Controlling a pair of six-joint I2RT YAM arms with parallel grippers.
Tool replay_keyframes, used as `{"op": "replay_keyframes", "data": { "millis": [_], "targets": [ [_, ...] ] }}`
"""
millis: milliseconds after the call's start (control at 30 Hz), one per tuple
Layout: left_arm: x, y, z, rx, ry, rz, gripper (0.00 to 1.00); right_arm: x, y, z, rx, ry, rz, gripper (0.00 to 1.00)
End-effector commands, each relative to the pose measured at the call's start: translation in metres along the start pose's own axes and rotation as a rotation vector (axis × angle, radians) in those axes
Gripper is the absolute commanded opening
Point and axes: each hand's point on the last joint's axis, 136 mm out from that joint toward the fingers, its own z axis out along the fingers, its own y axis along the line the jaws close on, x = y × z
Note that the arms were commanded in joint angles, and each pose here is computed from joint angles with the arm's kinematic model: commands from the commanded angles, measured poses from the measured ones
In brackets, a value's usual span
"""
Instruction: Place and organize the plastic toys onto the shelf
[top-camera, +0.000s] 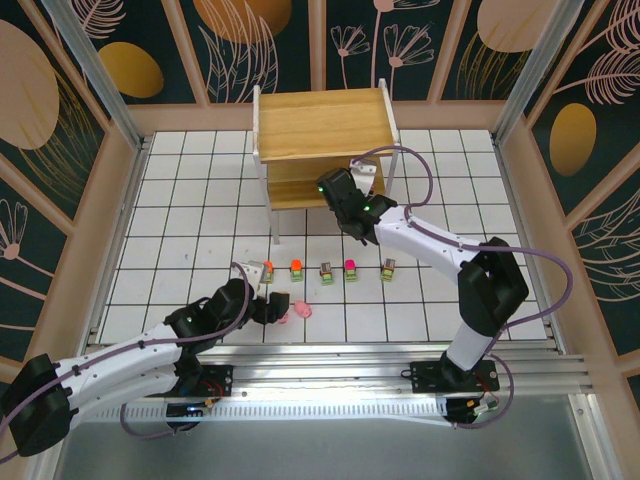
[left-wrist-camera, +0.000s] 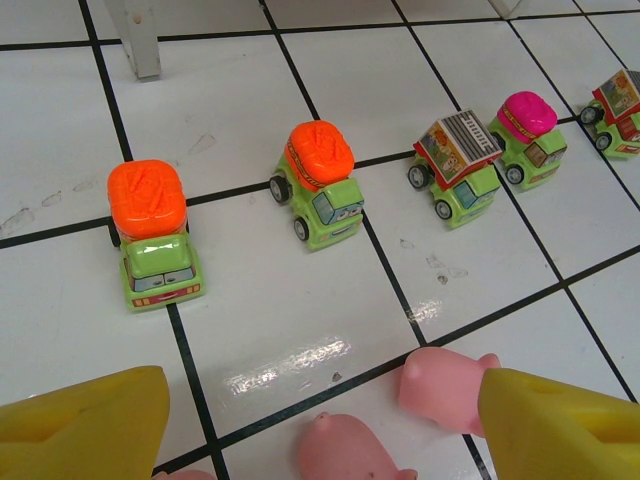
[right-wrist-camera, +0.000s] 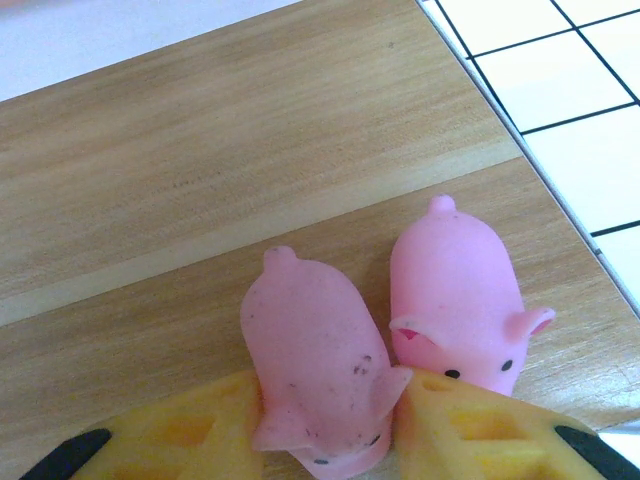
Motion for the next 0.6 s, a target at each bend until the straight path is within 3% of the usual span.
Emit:
{"op": "replay_keyframes", "data": {
  "millis": [0, 567],
  "targets": [
    [-0.0004, -0.0008, -0.0005, 0.007, -0.013, 0.004, 0.81, -0.0055, -0.0005, 0.0, 0.015, -0.02, 0.018, 0.38],
    [-0.0008, -0.0009, -0.0013, 0.011, -0.017, 0.003, 0.8, -0.0058, 0.0024, -0.0031, 0.001, -0.023, 0.011, 0.45]
  ]
}}
